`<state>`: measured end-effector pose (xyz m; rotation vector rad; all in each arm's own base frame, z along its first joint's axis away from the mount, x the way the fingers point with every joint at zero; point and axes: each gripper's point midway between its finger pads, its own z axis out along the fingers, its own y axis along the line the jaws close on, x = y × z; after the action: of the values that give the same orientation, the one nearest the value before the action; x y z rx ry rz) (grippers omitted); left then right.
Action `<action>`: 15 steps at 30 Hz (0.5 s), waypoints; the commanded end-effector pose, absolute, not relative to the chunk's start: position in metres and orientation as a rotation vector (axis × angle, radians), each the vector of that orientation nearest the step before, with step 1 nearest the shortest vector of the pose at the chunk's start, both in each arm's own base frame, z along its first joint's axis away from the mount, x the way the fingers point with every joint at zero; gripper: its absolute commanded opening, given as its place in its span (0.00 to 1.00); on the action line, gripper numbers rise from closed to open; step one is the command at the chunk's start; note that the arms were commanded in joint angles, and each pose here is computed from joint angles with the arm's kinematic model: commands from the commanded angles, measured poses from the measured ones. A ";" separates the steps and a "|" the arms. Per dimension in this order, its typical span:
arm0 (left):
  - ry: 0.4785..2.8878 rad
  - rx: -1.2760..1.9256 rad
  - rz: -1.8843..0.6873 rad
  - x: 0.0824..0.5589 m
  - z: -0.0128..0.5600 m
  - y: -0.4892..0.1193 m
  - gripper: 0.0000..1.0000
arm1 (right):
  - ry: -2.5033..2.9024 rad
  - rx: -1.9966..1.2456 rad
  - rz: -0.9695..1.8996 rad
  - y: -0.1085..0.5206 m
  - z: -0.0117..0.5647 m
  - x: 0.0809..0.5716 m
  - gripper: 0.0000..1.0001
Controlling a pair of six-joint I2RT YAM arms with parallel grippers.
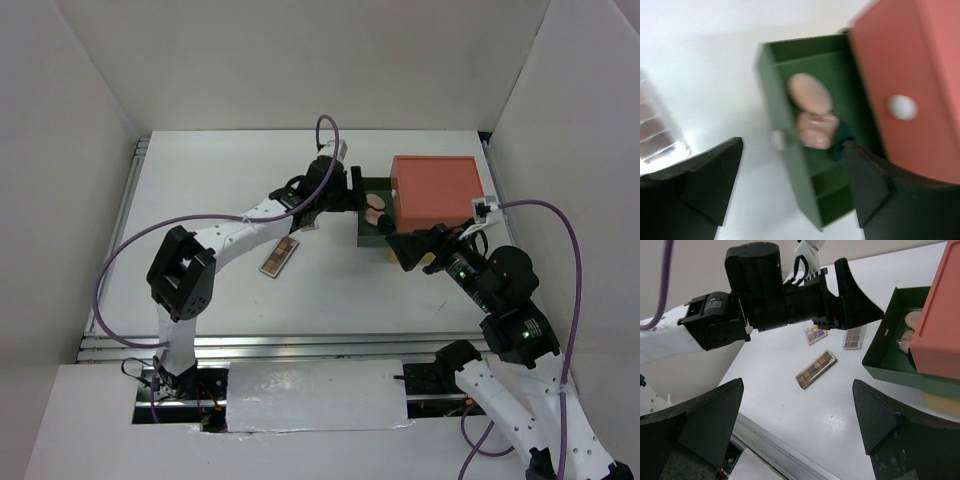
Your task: Organize the makeup
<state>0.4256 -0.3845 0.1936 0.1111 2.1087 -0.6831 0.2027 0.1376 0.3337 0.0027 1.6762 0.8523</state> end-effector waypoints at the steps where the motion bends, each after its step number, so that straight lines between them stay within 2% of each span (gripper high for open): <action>1: 2.070 -0.126 -0.503 0.444 0.203 -0.342 0.84 | 1.616 -0.009 0.847 0.134 0.350 0.199 0.98; 3: 2.108 -0.159 -0.430 0.447 0.191 -0.335 0.54 | 1.620 -0.013 0.850 0.136 0.349 0.200 0.98; 4: 2.141 -0.168 -0.389 0.449 0.175 -0.333 0.29 | 1.621 -0.014 0.853 0.136 0.349 0.199 0.98; 6: 2.168 -0.182 -0.356 0.450 0.165 -0.331 0.11 | 1.621 -0.018 0.857 0.137 0.350 0.199 0.98; 8: 2.161 -0.162 -0.380 0.452 0.160 -0.336 0.11 | 1.622 -0.016 0.853 0.136 0.349 0.199 0.98; 13: 2.131 0.046 -0.603 0.453 0.159 -0.382 0.21 | 1.623 -0.015 0.847 0.135 0.348 0.199 0.98; 15: 2.135 0.083 -0.645 0.457 0.158 -0.395 0.21 | 1.625 -0.017 0.851 0.136 0.348 0.199 0.98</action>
<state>0.4481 -0.3617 0.1446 -0.0223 2.1945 -0.5027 0.2013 0.1365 0.3356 0.0037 1.6668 0.8520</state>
